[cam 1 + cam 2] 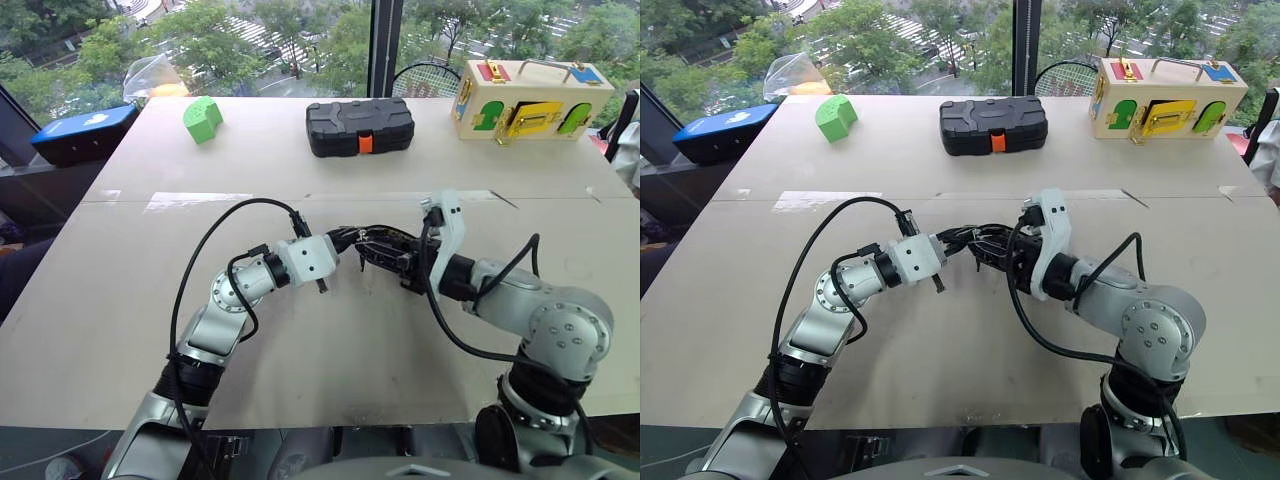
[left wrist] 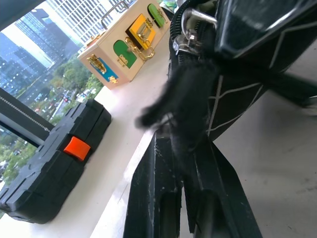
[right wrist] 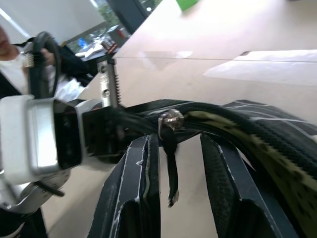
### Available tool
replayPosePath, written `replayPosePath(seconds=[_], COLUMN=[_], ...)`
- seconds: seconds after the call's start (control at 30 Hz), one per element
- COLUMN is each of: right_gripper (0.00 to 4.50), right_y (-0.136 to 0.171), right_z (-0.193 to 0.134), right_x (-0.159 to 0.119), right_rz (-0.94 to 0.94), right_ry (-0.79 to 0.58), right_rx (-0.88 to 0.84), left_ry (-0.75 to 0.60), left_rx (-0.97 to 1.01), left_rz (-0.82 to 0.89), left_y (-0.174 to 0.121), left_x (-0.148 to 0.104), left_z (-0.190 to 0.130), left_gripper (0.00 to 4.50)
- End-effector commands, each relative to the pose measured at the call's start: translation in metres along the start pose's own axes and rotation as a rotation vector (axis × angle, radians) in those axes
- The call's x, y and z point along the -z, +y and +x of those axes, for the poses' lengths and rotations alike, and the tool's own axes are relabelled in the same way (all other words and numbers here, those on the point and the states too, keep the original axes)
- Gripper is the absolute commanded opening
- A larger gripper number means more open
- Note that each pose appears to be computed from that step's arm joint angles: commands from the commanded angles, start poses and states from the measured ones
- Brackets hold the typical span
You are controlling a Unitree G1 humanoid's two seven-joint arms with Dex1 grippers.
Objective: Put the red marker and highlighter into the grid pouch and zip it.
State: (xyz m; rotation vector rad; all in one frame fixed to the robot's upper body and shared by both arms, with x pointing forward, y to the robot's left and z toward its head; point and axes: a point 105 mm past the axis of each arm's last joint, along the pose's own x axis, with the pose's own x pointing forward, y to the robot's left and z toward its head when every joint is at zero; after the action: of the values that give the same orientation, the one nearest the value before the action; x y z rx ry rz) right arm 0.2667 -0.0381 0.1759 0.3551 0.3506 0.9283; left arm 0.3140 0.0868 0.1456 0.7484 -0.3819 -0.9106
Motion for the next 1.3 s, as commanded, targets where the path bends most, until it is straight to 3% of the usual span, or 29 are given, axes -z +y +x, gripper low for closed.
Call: replayPosePath(seconds=[0.03, 0.93, 1.07, 1.3], right_gripper=[1.26, 1.26, 0.08, 0.08], right_y=[0.010, 0.006, 0.005, 0.006], right_z=[-0.005, 0.011, 0.011, 0.005], right_x=[-0.007, -0.017, -0.017, -0.018], right_rz=[-0.042, -0.047, -0.038, -0.041], right_ry=[-0.036, -0.055, -0.056, -0.064], right_rx=[-0.044, 0.049, 0.054, 0.045], left_ry=[-0.040, -0.039, -0.036, -0.013], left_rx=[-0.034, -0.016, -0.013, -0.016], left_rz=[0.022, 0.043, 0.043, 0.037], left_y=[0.010, 0.006, 0.005, 0.005], left_x=[-0.009, -0.009, -0.008, -0.002], left_z=[-0.001, 0.001, 0.000, -0.002], left_gripper=[0.00, 0.00, 0.00, 0.00])
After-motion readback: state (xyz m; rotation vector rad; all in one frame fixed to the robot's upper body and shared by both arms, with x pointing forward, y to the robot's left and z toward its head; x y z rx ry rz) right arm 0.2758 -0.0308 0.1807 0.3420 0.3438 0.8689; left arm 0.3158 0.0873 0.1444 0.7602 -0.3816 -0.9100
